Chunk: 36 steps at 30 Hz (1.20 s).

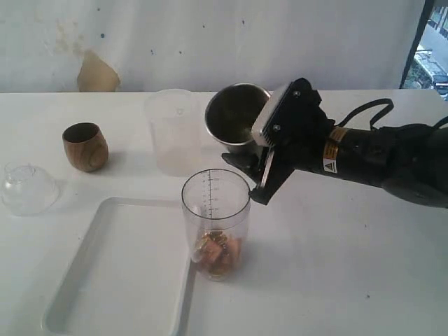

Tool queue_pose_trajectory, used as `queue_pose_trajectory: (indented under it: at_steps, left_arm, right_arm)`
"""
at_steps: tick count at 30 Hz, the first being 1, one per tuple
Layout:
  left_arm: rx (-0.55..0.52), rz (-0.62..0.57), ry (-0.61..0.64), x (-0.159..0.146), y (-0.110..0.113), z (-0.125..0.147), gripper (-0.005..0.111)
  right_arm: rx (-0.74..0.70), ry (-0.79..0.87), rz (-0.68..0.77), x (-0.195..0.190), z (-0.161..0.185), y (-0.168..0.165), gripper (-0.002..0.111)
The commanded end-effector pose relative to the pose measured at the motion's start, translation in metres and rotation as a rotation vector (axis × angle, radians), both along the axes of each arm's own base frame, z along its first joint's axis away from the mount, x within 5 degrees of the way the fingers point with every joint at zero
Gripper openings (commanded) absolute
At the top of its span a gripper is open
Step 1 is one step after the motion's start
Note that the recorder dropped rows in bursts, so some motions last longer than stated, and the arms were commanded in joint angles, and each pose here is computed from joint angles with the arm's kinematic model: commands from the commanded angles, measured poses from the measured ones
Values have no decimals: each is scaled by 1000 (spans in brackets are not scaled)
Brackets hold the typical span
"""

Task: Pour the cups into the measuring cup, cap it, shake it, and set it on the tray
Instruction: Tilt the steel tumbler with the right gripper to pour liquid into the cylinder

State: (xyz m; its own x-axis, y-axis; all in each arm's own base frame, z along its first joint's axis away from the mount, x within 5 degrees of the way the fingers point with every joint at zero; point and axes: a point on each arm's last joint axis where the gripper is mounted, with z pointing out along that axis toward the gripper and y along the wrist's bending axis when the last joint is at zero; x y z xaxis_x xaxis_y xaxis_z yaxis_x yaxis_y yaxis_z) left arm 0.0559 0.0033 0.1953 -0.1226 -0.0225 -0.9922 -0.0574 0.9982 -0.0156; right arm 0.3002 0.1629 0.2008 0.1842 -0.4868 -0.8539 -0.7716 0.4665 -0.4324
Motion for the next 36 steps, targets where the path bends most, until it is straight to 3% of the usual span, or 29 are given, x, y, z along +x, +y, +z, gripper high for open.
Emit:
queue_pose_trajectory:
  at_steps: [1,36]
  left_arm:
    - [-1,-2,-10,0,0,0,0]
    - [-1,-2,-10,0,0,0,0]
  right_arm:
    - [1,-107,43,0,11,4,0]
    - [-215,-469,183,-2,17,7,0]
